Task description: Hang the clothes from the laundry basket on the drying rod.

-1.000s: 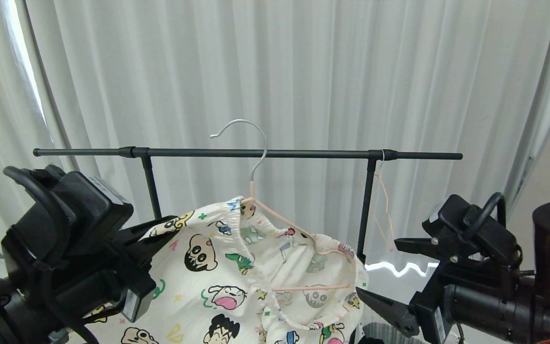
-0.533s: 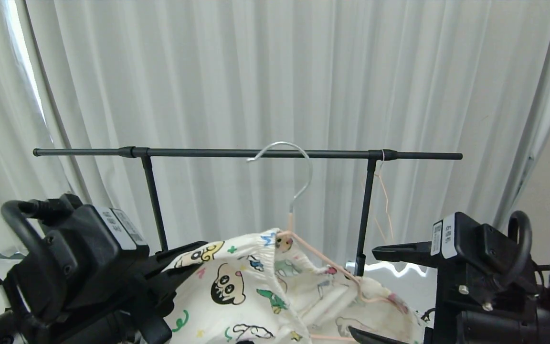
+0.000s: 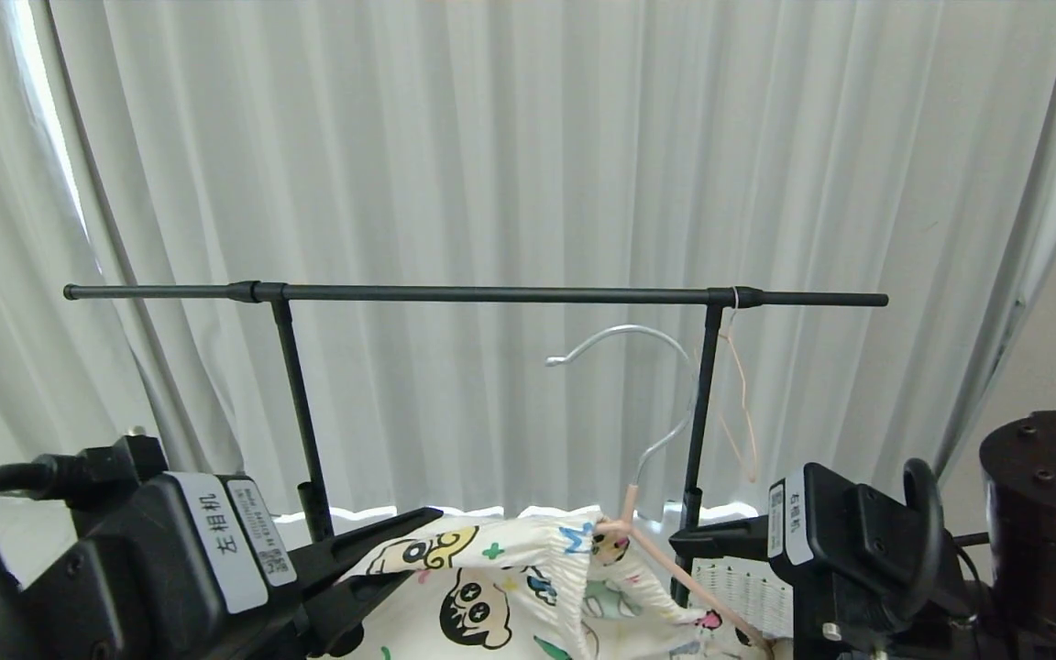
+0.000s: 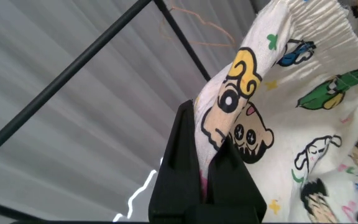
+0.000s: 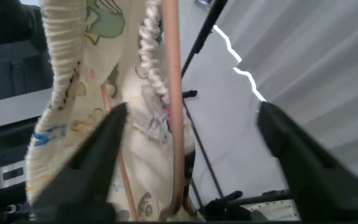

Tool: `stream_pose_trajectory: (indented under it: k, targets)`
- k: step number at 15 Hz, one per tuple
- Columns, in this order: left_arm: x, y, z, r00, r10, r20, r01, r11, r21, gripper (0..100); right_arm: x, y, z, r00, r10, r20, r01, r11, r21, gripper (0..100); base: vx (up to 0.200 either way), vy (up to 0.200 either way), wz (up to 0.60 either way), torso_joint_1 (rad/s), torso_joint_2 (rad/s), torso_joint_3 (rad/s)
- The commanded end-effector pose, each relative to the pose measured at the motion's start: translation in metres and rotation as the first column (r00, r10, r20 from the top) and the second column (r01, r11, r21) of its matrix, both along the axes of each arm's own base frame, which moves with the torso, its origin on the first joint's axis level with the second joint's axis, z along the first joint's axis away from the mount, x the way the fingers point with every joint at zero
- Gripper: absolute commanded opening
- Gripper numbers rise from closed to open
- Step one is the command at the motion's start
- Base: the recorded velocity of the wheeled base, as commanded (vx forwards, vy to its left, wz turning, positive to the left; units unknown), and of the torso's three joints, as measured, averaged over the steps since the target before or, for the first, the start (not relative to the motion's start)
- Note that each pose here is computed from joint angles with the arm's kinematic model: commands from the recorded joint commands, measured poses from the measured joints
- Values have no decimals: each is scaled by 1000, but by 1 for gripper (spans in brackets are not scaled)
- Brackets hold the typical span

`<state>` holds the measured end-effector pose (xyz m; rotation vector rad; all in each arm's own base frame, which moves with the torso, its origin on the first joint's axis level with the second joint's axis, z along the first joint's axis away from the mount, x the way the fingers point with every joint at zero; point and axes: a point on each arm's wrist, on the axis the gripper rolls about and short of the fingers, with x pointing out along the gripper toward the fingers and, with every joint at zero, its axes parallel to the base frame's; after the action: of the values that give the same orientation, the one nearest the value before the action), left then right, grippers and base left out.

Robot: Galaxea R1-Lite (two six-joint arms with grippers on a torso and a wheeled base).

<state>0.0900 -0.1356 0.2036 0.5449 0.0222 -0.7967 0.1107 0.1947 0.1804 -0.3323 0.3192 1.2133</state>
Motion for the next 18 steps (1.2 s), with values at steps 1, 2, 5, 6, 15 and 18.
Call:
stream_pose_trajectory:
  k: [1,2,5,6,15,18]
  targets:
    - [-2,-2,1,1000,-12,6,12,1000,-7,0,0,2,-1,1000,2,-5,-2,1000,-4,0,0,0,0,0,0,0]
    - [-1,-2,1,1000,-12,8,12,1000,-10,0,-1,2,-1,1000,2,-7,-2,1000,-8,0,0,0,0,0,0,0]
    - [-2,-1,1,1000,-12,9,12,1000,-10,0,-1,1,1,1000,1,-6,-1,1000,-9,0,0,0,0,0,0,0]
    - [-2,-1,2,1000,-11,10,11,1000,-11,0,-1,2,2,1000,0,-3,0,1000,-5,0,0,0,0,0,0,0]
    - [-2,0,6,1000,-2,26,3,998,-55,100,4,-31,18,990,-137,24,137,991,0,0,0,0,0,0,0,0]
    - [-4,4,-4,1000,-3,7,3,999,-32,100,14,-45,22,973,-229,37,229,974,7,0,0,0,0,0,0,0]
